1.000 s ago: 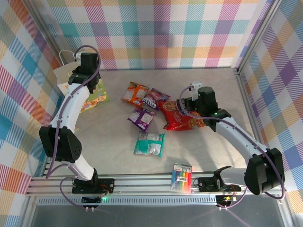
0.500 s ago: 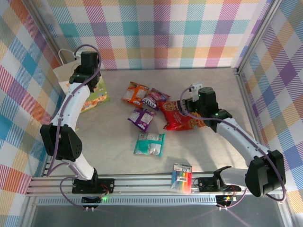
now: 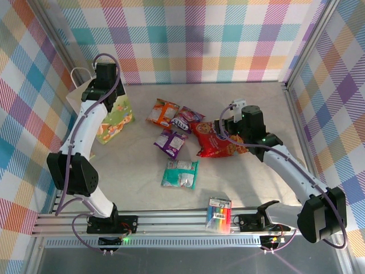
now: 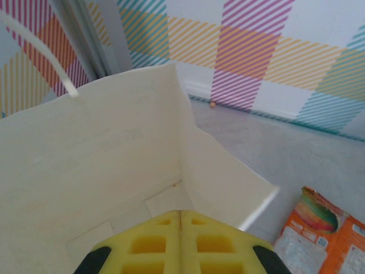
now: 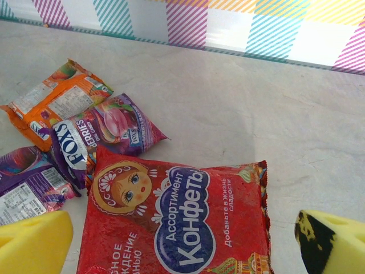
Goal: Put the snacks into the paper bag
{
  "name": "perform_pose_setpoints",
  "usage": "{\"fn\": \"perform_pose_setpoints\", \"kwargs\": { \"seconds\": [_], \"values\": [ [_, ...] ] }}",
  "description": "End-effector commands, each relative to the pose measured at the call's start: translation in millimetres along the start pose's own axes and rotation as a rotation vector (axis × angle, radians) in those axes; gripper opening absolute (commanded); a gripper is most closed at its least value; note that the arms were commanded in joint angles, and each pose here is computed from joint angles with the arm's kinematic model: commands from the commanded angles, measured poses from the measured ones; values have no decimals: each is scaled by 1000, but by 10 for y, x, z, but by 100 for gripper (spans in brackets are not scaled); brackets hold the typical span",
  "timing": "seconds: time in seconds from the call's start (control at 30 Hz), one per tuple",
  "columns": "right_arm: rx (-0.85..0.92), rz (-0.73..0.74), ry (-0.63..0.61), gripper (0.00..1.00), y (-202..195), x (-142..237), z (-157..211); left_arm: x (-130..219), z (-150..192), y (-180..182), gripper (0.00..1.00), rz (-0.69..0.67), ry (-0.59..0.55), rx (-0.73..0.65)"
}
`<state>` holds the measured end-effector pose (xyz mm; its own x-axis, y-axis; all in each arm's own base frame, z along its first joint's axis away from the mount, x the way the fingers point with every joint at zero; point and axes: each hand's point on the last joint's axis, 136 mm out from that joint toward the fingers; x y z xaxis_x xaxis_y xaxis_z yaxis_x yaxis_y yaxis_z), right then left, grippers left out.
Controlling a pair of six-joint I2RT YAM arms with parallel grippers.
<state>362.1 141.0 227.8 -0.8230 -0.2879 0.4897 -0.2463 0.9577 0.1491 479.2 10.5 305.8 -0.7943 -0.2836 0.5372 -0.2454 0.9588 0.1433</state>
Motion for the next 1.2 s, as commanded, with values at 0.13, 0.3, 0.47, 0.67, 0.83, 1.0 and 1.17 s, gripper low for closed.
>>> {"fn": "perform_pose_setpoints", "kwargs": {
  "seconds": [0.13, 0.3, 0.47, 0.67, 0.83, 1.0, 1.17],
  "values": [
    [2, 3, 8, 100, -4, 83, 48, 405, 70, -64, 0, 73, 6, -48],
    [-14, 2, 7, 100, -5, 113, 57, 538, 228, -102, 0, 116, 33, -53],
    [-28, 4, 24, 100, -7, 132, 94, 691, 363, -160, 0, 169, 54, -52],
    [-47, -4, 35, 100, -4, 160, 160, 908, 531, -324, 0, 235, 64, -75],
    [-55, -8, 42, 100, 1, 185, 180, 1094, 565, -308, 0, 234, 57, -91],
    [-69, -10, 40, 100, 3, 205, 196, 1187, 629, -324, 0, 257, 74, -98],
    [-78, -14, 44, 100, 9, 214, 222, 1202, 759, -379, 0, 272, 107, -98]
  ]
}}
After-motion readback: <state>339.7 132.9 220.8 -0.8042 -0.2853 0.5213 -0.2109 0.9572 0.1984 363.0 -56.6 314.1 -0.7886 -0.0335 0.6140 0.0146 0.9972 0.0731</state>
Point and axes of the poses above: each hand's point on the last joint's axis, 136 mm out from that joint toward the fingers, its own x axis back along the fingers, its own y axis along the line the jaws close on, z = x × y, and after that the axes turned 9 degrees about -x, right-handed
